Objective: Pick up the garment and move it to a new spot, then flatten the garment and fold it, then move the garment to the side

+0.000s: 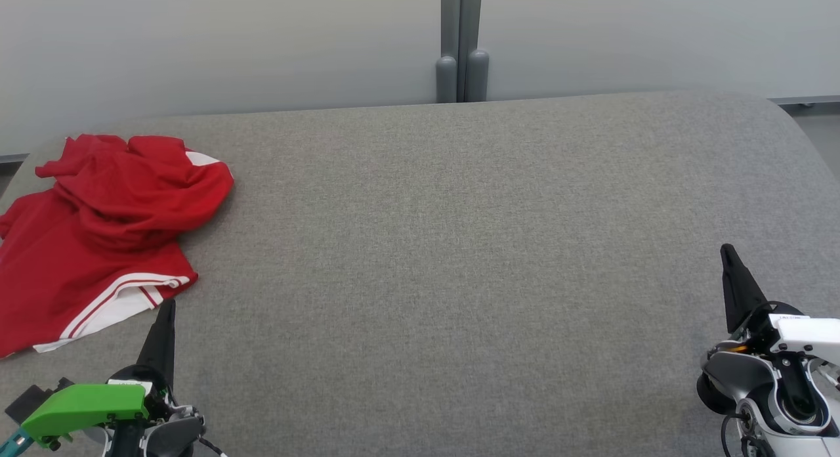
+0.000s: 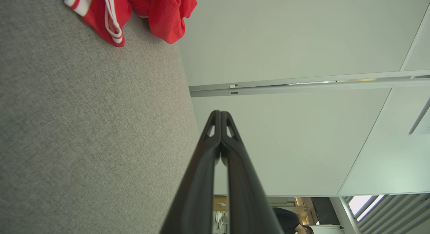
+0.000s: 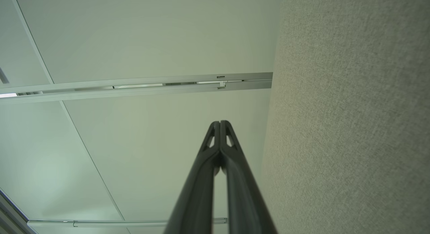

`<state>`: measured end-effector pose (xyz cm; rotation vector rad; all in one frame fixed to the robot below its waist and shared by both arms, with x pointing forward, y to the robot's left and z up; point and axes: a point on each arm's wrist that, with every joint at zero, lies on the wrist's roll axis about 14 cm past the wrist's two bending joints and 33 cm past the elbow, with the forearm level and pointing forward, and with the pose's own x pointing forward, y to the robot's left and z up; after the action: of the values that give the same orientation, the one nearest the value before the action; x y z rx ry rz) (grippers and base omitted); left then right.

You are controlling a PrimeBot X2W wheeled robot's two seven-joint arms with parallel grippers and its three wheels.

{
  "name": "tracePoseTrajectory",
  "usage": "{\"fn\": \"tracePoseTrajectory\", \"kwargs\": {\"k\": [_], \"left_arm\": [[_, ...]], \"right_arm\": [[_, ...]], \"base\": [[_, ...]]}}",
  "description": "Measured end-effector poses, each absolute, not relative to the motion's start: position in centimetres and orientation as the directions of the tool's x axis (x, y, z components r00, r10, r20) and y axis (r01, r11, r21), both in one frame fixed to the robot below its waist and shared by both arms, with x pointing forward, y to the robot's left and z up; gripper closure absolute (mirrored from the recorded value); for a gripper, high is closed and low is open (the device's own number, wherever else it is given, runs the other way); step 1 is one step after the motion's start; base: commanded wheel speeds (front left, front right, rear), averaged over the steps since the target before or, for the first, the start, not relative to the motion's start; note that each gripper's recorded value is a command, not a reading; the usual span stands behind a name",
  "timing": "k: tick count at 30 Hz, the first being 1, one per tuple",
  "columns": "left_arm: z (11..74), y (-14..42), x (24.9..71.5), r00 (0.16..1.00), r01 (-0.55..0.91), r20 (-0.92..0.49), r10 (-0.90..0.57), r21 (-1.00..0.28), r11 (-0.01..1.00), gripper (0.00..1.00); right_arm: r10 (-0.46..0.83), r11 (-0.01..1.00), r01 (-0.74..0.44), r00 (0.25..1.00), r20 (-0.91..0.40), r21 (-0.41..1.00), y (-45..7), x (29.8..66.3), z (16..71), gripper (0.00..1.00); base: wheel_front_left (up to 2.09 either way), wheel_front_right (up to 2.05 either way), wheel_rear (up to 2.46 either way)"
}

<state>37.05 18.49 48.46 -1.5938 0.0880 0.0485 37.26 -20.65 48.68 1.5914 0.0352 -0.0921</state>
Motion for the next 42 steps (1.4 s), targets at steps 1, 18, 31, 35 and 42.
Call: {"fn": "tracePoseTrajectory", "kwargs": {"k": [1,18,31,35,42], "left_arm": [[48.5,18.5,37.1,0.996,-0.087,-0.086,-0.026,-0.996,-0.023,1.00],[48.5,18.6,37.1,0.996,-0.086,-0.085,-0.021,-0.996,-0.025,1.00],[46.4,18.2,35.9,0.989,-0.148,-0.147,-0.022,-0.988,-0.042,0.00],[46.5,18.1,35.9,0.989,-0.147,-0.146,-0.023,-0.988,-0.041,0.00],[46.6,18.0,35.8,0.990,-0.141,-0.142,-0.019,-0.990,0.007,0.00]], "right_arm": [[-0.035,-0.023,0.080,0.996,-0.081,0.996,-20.6,37.3,48.7,1.00],[-0.030,-0.025,0.080,0.996,-0.081,0.996,-20.6,37.3,48.7,1.00],[-0.032,-0.048,0.149,0.988,-0.150,0.988,-20.0,36.0,46.3,0.00],[-0.038,-0.037,0.145,0.988,-0.147,0.989,-20.1,36.0,46.5,0.00],[-0.034,0.036,0.137,0.990,-0.135,0.990,-19.9,36.2,46.8,0.00]], "base": [[0.00,0.00,0.00],[0.00,0.00,0.00],[0.00,0.00,0.00],[0.00,0.00,0.00],[0.00,0.00,0.00]]}}
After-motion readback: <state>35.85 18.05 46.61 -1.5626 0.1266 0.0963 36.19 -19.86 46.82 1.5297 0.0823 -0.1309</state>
